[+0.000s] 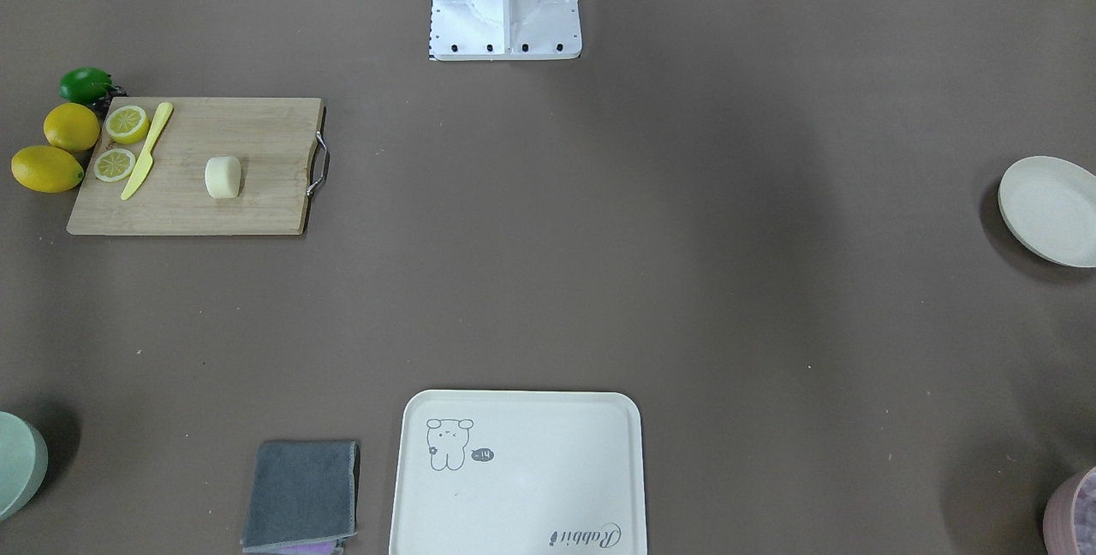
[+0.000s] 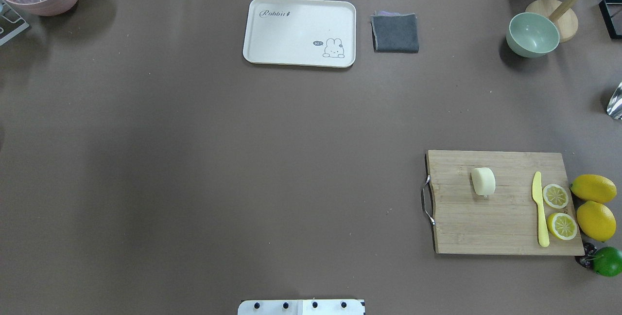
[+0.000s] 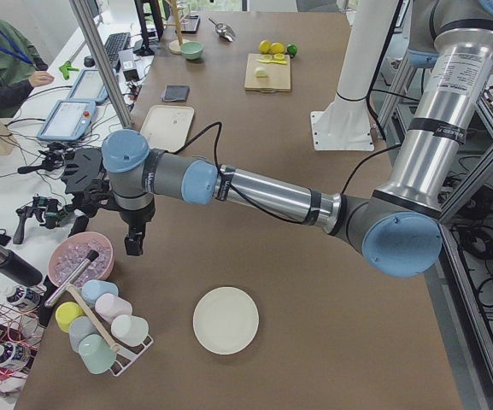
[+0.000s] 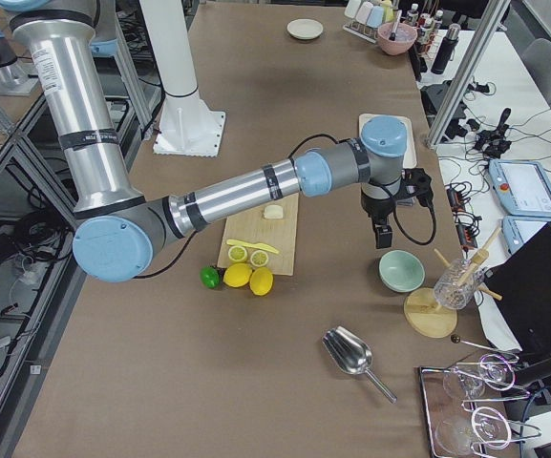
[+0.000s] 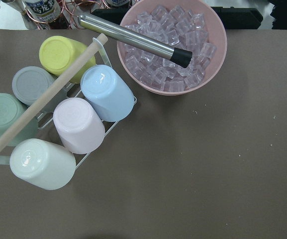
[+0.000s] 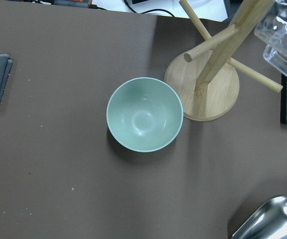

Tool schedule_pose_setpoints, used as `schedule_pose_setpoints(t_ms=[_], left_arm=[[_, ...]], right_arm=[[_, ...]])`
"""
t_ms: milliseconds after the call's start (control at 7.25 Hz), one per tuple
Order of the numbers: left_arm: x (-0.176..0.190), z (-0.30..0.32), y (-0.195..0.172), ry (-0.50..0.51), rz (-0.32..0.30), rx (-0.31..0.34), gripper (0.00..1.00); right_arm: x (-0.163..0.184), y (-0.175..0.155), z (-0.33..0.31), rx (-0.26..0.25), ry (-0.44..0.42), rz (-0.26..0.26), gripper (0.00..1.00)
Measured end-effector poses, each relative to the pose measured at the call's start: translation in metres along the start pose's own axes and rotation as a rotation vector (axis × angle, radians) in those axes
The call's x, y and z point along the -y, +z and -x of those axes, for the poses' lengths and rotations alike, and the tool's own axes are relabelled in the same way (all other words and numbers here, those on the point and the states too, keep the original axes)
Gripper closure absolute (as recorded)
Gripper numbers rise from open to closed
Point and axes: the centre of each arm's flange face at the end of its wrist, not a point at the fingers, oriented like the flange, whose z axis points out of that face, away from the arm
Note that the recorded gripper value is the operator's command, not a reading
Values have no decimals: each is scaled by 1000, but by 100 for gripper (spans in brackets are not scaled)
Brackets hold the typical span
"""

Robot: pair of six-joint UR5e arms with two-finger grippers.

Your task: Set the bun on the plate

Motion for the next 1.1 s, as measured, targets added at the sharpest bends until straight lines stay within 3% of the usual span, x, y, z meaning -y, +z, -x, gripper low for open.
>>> schedule_pose_setpoints(t_ms=[828,1103], left_arm=[[2,-6,15,46,-15,-22,2],[-11,4,23,-18,-4,-24,2]], right_arm=[[3,-5,7,6,3,-11,0],[4,-5,7,6,3,-10,0]])
